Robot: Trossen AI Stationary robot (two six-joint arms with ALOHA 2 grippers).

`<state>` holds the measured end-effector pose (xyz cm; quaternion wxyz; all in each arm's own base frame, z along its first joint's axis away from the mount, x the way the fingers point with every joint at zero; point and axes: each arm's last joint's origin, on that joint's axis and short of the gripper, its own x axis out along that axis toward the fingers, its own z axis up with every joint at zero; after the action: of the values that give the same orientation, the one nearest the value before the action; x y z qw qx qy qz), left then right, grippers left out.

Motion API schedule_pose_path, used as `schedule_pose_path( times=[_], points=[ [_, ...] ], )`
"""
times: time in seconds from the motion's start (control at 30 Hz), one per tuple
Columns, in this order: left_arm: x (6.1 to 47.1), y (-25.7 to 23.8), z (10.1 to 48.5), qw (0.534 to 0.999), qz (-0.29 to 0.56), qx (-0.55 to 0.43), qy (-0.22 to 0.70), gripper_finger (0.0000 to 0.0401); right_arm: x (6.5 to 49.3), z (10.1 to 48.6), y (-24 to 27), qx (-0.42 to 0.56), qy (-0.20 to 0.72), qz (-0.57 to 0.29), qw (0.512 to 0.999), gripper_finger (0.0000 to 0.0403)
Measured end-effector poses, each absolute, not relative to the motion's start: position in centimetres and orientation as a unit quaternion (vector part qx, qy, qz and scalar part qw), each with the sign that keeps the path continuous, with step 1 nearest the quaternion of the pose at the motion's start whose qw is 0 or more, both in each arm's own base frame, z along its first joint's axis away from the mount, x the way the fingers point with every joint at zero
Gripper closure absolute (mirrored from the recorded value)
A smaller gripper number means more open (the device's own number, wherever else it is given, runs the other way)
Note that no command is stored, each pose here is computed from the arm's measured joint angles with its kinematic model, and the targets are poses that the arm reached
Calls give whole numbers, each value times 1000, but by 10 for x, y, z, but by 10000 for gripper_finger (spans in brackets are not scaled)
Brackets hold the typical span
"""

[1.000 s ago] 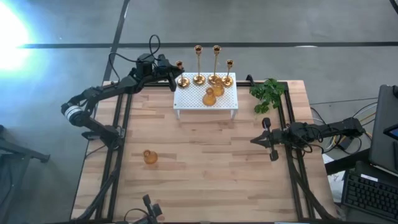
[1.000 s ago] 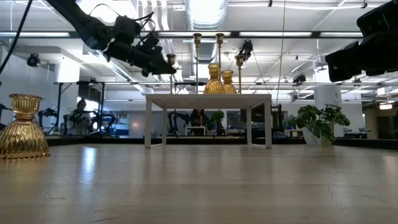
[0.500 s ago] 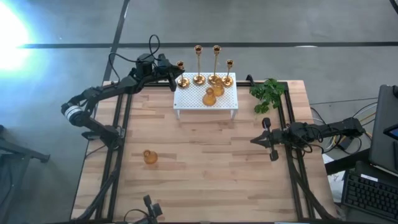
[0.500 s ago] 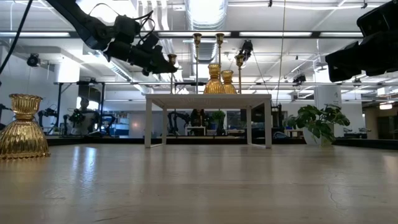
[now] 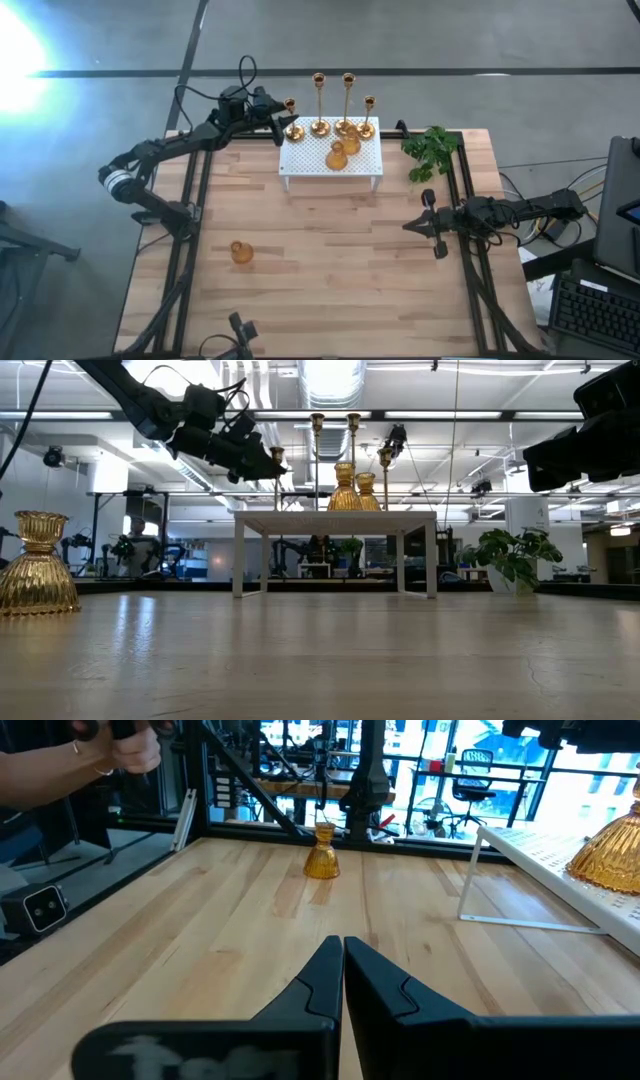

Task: Pick & Place candle stick holders
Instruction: Put the orange candle holder on the shelf

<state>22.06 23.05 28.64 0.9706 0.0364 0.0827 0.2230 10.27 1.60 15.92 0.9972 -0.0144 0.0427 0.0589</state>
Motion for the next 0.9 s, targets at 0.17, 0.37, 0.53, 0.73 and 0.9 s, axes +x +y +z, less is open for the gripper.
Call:
schedule_pose_path(
  times=[0.17, 0.37, 0.53, 0.73, 0.9],
  points=[
    [220, 231, 286, 970, 225, 31, 82, 170, 103, 159, 16, -14, 43, 59, 997, 394],
    [220, 231, 286, 967, 239, 28, 84, 133, 103, 159, 16, -14, 43, 59, 997, 394],
    [220, 231, 286, 966, 242, 27, 85, 108, 103, 159, 16, -14, 43, 59, 997, 394],
    [219, 231, 283, 964, 245, 19, 98, 89, 103, 159, 16, -14, 43, 59, 997, 394],
    [218, 230, 276, 961, 243, -4, 132, 85, 103, 159, 16, -14, 43, 59, 997, 394]
  ],
)
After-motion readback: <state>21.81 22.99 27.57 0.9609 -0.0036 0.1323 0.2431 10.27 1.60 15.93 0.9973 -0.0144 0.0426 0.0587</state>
